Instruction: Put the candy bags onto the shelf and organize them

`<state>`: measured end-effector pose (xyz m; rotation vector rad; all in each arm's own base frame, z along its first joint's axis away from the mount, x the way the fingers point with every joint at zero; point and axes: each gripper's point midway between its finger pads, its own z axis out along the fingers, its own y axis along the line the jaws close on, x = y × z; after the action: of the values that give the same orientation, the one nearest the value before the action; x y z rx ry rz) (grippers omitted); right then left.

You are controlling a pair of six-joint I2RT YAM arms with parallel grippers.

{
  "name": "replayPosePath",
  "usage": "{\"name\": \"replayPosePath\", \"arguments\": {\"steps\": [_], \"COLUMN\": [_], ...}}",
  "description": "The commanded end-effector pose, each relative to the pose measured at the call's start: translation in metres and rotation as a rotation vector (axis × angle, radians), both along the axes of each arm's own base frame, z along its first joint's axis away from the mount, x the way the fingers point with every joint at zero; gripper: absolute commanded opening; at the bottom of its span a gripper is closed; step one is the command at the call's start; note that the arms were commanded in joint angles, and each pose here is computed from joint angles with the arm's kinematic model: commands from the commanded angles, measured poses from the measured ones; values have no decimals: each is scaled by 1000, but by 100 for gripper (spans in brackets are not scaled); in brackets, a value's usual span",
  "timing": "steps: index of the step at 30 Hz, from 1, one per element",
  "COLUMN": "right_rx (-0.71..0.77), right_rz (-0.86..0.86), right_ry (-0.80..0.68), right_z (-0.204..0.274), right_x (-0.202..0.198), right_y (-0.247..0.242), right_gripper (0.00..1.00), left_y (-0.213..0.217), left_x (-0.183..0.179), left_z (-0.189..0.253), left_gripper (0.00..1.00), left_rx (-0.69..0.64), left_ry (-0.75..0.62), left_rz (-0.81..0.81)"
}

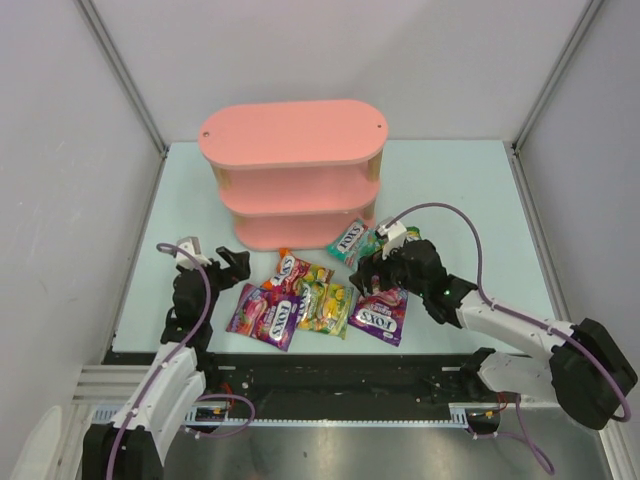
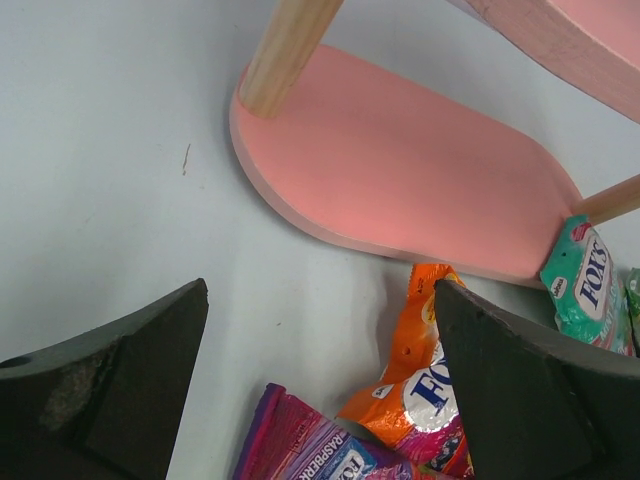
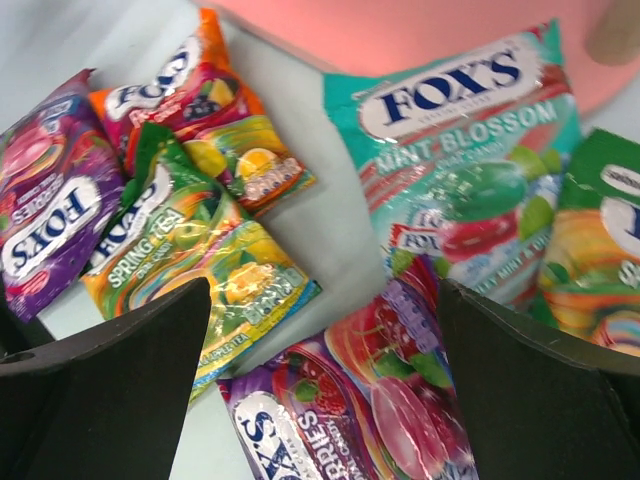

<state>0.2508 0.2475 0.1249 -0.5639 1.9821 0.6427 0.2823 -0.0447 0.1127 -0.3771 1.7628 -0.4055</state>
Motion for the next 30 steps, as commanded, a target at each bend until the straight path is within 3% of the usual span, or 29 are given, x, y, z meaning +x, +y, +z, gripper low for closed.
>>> {"name": "replayPosePath", "arguments": {"steps": [1, 9, 17, 30], "right_rx": [73, 76, 11, -70], "right_rz": [190, 400, 431, 464], "right_ry": [-100, -66, 52, 88], "right_z": [26, 9, -29, -59], "right_x": [-6, -29, -26, -7], "right_y": [32, 53, 61, 76], "right_gripper": [100, 95, 93, 90], "left_y": [-5, -6, -6, -5], "left_x": [2, 4, 4, 3], "left_z": [7, 4, 4, 2], "left_gripper": [100, 100, 100, 100], "left_rx": [8, 4, 3, 4], "left_ry": [-30, -19, -18, -9], "left_rz": [-33, -32, -31, -25]}}
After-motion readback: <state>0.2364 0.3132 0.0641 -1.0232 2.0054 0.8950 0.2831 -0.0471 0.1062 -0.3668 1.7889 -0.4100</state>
